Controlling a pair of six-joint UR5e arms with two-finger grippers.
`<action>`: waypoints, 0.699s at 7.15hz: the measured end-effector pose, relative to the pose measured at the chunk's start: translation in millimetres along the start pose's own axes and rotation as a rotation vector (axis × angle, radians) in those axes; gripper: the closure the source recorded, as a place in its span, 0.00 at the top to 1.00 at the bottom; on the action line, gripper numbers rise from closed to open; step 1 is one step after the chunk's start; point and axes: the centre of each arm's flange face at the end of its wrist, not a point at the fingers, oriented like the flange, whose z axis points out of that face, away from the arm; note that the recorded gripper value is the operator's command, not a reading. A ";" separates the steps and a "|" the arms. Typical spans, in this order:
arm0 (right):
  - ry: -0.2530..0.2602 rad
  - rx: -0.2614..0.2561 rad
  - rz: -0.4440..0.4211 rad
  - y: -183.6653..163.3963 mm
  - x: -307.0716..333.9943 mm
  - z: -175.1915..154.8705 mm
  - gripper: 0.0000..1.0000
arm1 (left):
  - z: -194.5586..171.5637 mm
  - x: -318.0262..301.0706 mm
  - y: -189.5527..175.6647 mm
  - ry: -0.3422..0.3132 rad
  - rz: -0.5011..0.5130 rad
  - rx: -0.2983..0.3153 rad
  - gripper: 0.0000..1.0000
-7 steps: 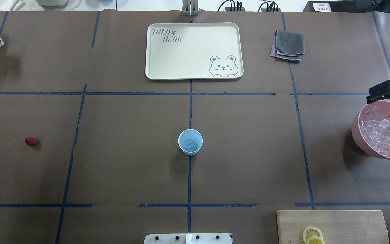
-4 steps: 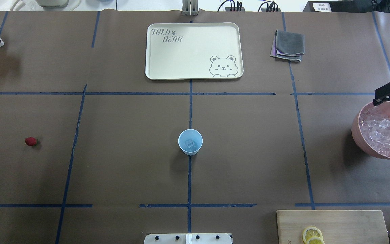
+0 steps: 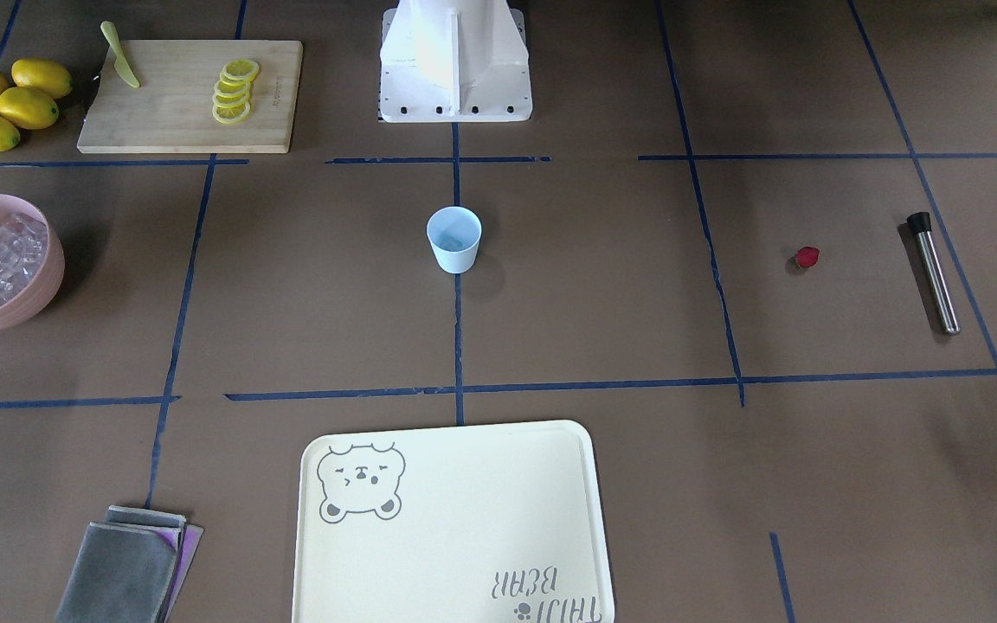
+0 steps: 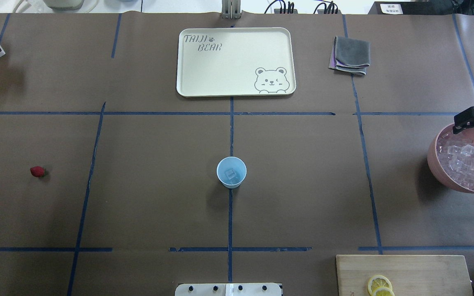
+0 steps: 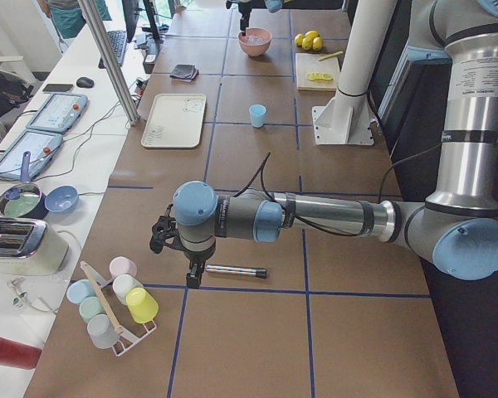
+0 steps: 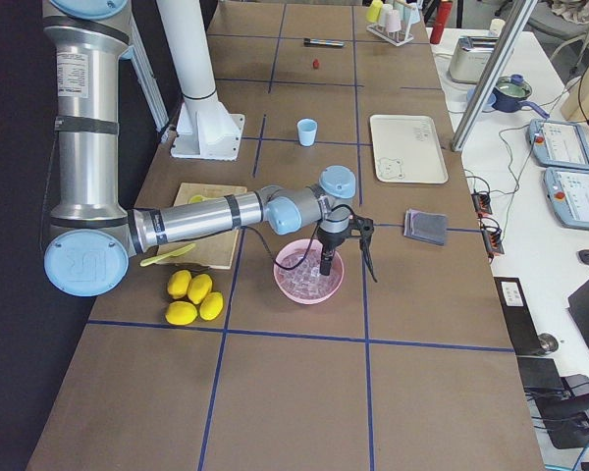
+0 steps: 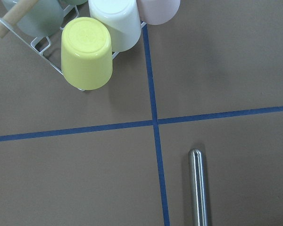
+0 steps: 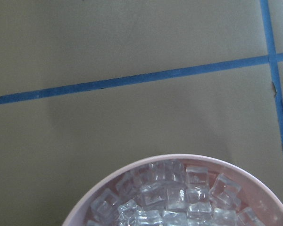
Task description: Mash ice and strawberries in cup
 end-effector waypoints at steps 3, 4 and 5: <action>-0.018 -0.042 -0.020 11.1 -4.2 15.3 0.93 | -0.4 0.4 -0.1 0.000 0.001 0.001 1.00; -0.014 -0.051 -0.020 16.6 -0.5 17.9 0.91 | -0.6 0.7 -0.2 0.001 0.001 0.001 1.00; -0.009 -0.056 -0.017 22.6 5.4 18.5 0.90 | -0.7 0.8 -0.2 0.000 0.002 0.001 1.00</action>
